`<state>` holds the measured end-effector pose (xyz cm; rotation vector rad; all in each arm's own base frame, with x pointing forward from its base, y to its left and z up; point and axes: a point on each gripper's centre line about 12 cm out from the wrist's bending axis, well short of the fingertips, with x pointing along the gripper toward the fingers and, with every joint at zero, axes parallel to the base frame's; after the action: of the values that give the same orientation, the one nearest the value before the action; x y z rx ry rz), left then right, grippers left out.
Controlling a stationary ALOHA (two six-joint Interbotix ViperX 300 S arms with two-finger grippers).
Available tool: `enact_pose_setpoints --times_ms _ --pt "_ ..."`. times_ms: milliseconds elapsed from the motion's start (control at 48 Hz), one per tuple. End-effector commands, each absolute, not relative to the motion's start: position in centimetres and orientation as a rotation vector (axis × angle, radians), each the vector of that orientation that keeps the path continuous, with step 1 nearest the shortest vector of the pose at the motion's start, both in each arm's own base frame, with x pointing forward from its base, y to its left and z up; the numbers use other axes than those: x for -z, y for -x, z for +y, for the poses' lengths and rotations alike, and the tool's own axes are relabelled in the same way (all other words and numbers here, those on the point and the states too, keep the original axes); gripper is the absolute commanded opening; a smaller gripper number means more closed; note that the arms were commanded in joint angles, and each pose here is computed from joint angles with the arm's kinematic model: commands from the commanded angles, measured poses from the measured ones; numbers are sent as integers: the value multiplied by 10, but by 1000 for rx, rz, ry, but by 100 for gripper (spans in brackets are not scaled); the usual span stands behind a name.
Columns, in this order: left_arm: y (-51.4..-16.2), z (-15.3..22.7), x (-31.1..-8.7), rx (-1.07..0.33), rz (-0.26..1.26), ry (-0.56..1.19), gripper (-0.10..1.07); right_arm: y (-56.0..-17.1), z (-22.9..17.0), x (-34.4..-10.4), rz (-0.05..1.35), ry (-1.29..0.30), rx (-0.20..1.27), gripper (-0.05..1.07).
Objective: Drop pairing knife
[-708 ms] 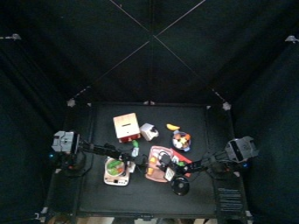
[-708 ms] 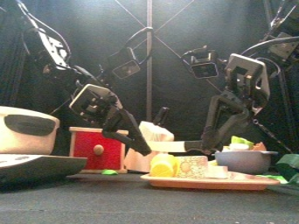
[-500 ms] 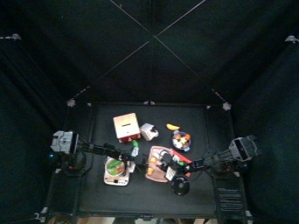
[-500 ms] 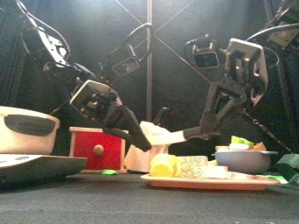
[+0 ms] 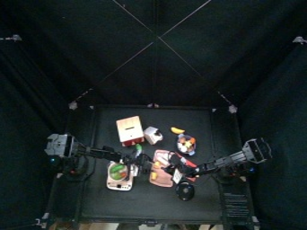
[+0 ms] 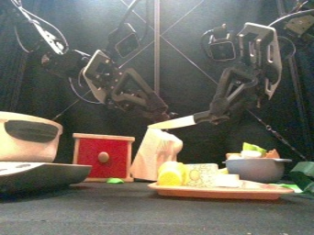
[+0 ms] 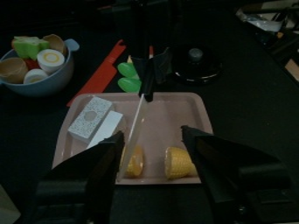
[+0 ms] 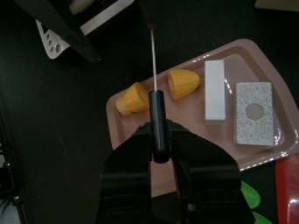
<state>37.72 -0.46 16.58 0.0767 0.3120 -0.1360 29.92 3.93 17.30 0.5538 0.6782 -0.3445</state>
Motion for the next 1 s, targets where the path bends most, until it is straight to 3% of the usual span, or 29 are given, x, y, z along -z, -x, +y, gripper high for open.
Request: enact_pose_setpoints --times_ms 0,146,292,583,854,979 --pt "-375 11 -182 92 252 -62 94 -286 36 -178 665 -613 359 41" --pt "-366 33 -185 19 244 -39 94 -253 34 -168 704 -780 421 41" --pt "-369 43 -203 -6 183 -42 94 -224 36 -161 751 -900 523 41" --pt "-351 67 -215 -76 146 -48 94 -194 43 -171 808 -901 651 41" --pt "-309 47 -203 -11 44 -43 94 -192 31 -162 831 -954 770 44" --pt "-292 39 -206 20 -11 -56 94 -191 22 -157 831 -974 826 52"
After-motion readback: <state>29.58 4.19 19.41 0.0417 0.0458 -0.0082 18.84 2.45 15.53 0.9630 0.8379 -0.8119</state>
